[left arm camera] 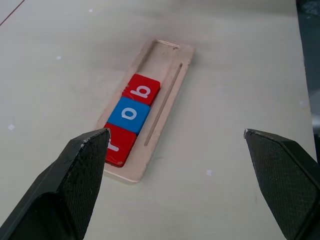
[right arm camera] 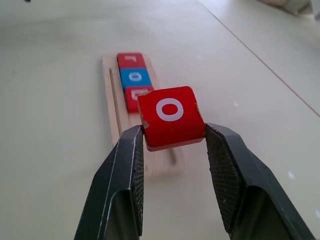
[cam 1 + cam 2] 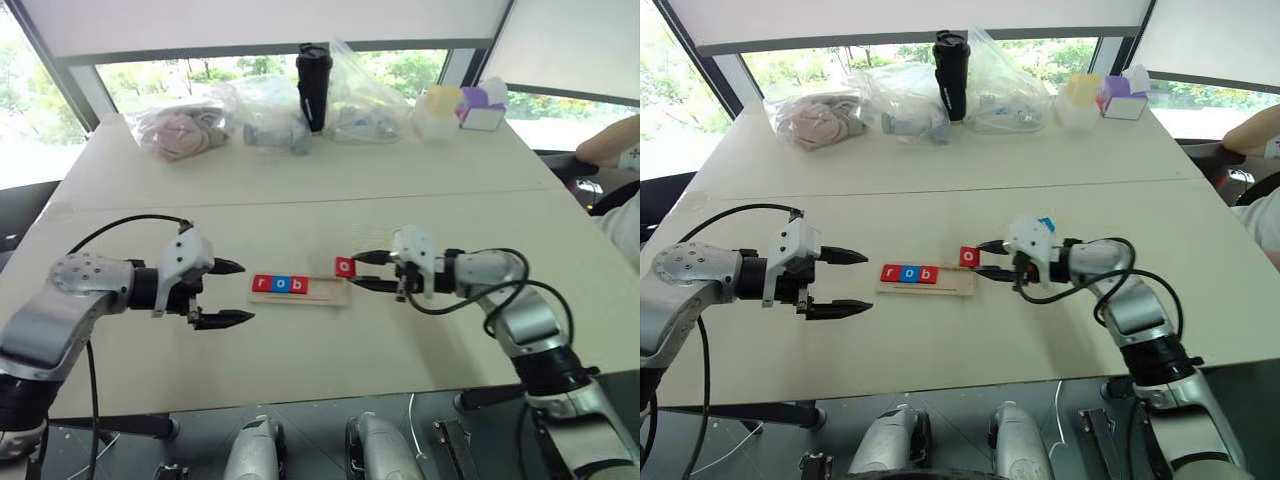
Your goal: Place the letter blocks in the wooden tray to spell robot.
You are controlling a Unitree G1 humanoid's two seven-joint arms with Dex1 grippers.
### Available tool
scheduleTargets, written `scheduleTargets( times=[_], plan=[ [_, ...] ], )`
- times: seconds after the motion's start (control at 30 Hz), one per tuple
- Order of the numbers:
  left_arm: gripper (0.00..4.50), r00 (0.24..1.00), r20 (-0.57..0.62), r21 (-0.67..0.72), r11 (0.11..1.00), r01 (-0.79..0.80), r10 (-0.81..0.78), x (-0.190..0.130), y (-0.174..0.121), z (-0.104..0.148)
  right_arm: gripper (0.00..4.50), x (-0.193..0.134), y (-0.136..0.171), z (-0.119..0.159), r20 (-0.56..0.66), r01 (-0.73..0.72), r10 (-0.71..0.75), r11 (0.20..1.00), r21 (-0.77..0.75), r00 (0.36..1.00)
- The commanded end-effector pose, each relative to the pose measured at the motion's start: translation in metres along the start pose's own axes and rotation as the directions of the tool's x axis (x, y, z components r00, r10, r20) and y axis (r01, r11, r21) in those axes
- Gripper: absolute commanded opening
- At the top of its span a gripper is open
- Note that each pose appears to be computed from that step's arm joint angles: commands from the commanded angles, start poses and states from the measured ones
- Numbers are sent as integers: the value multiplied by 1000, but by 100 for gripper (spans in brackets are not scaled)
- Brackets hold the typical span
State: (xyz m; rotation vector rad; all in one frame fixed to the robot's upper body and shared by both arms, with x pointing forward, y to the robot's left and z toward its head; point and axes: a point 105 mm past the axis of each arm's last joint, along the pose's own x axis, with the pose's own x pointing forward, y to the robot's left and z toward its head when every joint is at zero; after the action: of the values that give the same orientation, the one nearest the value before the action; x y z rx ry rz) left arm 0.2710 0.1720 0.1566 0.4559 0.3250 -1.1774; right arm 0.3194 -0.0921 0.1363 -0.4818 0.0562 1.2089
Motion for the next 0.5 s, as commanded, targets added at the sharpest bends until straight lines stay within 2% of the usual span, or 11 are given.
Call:
scheduleTargets(
  times=[0.03, 0.5],
  plan=[
    [450, 1000, 14, 32, 999, -14, 13, -4, -1, 9, 124, 13, -1, -4, -23, 16, -16, 1000, -21, 1000],
    [450, 998, 26, 51, 997, -64, 62, -3, 2, 11, 124, 45, 7, -23, -97, -36, 35, 999, -13, 995]
  ],
)
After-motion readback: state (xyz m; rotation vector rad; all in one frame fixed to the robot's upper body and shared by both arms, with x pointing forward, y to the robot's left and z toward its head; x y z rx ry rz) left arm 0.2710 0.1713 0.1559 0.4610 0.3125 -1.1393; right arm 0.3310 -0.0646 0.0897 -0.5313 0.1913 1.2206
